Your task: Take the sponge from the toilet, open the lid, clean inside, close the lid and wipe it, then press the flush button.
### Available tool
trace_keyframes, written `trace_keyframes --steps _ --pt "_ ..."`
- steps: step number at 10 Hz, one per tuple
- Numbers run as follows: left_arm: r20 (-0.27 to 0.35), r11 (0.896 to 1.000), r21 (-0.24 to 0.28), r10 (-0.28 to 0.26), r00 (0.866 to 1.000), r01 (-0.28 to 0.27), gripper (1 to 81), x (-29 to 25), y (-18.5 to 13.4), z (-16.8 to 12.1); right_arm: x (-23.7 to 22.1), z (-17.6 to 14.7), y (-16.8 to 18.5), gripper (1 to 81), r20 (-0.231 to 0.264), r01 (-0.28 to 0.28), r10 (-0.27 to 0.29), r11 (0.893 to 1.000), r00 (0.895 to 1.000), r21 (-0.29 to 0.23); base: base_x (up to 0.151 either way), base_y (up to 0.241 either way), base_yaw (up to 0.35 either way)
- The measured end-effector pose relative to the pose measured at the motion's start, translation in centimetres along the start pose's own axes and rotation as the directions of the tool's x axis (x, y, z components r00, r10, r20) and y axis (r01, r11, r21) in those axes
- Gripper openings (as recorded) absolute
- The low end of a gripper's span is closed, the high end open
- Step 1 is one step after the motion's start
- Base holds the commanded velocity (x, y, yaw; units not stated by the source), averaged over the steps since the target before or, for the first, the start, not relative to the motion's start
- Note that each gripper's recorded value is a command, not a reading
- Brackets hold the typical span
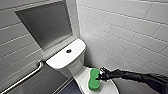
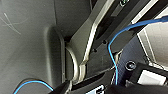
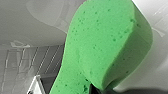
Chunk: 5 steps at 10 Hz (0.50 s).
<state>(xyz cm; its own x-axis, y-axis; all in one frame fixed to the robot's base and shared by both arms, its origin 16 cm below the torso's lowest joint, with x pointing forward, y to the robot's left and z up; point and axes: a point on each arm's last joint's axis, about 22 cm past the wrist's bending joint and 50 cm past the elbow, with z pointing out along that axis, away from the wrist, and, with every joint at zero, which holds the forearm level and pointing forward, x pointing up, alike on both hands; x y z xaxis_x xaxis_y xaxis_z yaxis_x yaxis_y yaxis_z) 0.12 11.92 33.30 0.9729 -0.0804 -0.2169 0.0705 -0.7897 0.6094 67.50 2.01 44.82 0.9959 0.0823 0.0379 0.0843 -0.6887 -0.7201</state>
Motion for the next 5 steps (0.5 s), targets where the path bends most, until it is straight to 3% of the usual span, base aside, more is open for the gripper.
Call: trace_keyframes --steps 3,5 --pt "-0.004 1.0 0.002 -0.001 1.0 0.001 81.1 0.1 -0.2 -0.1 0.0 7.2 -6.1 1.0 0.031 0.033 -0.033 0.999 0.999 -0.003 0.0 0.0 0.0" --pt "-0.008 1.0 0.001 -0.001 1.0 0.001 81.1 0.2 -0.1 -0.1 -0.2 9.8 -7.3 1.0 0.032 0.035 -0.034 0.999 0.999 -0.034 0.0 0.0 0.0"
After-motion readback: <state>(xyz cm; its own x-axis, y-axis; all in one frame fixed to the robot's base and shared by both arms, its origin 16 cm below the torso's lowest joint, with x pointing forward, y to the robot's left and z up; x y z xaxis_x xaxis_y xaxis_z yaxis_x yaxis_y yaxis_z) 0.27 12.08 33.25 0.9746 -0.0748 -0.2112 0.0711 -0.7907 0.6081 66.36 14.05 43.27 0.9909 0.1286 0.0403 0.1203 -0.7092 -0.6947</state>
